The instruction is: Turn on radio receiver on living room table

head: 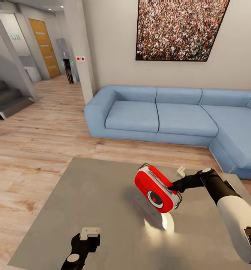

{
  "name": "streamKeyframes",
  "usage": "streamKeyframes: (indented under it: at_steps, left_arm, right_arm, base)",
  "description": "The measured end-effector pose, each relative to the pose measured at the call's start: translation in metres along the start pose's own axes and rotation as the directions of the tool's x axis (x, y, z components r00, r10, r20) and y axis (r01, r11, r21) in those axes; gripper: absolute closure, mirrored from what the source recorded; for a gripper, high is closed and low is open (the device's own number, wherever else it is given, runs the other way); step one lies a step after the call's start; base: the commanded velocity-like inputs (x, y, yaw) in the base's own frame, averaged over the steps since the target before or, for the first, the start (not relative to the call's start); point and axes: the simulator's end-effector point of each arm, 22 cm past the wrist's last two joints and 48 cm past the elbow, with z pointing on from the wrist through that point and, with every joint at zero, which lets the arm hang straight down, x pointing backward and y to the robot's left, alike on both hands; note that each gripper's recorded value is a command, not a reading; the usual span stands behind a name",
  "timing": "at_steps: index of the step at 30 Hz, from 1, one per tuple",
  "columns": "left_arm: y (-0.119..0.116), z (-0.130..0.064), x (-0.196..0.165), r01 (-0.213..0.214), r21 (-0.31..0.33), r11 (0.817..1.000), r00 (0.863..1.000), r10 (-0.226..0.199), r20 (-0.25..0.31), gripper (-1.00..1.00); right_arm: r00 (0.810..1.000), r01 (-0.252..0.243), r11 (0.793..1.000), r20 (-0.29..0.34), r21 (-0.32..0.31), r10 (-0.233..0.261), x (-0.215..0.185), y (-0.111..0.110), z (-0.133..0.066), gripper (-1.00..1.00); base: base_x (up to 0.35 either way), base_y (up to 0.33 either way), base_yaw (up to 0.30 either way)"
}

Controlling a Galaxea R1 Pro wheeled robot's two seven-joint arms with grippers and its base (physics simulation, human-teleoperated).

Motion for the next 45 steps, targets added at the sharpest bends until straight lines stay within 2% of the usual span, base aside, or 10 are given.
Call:
streamKeyframes:
  at_steps: [5,9,45]
  left_arm:
    - [0.000,-0.006,-0.004,0.000,0.000,1.000,1.000,0.000,0.000,-1.00]
    - [0.001,-0.011,-0.006,-0.001,-0.001,1.000,1.000,0.001,0.000,-1.00]
    - [0.004,-0.052,-0.026,-0.001,-0.001,1.000,1.000,0.001,-0.002,-1.00]
  right_arm:
    - [1.000,-0.008,0.998,-0.001,-0.066,0.008,-0.004,0.017,-0.006,1.00]
    - [1.000,-0.012,0.997,0.001,-0.083,0.012,-0.008,0.022,-0.011,1.00]
    - [1.000,-0.015,0.996,0.003,-0.089,0.015,-0.027,0.035,-0.050,1.00]
  base:
    - [0.000,0.000,0.000]
    - [0.000,0.000,0.000]
    - [0.000,0.000,0.000]
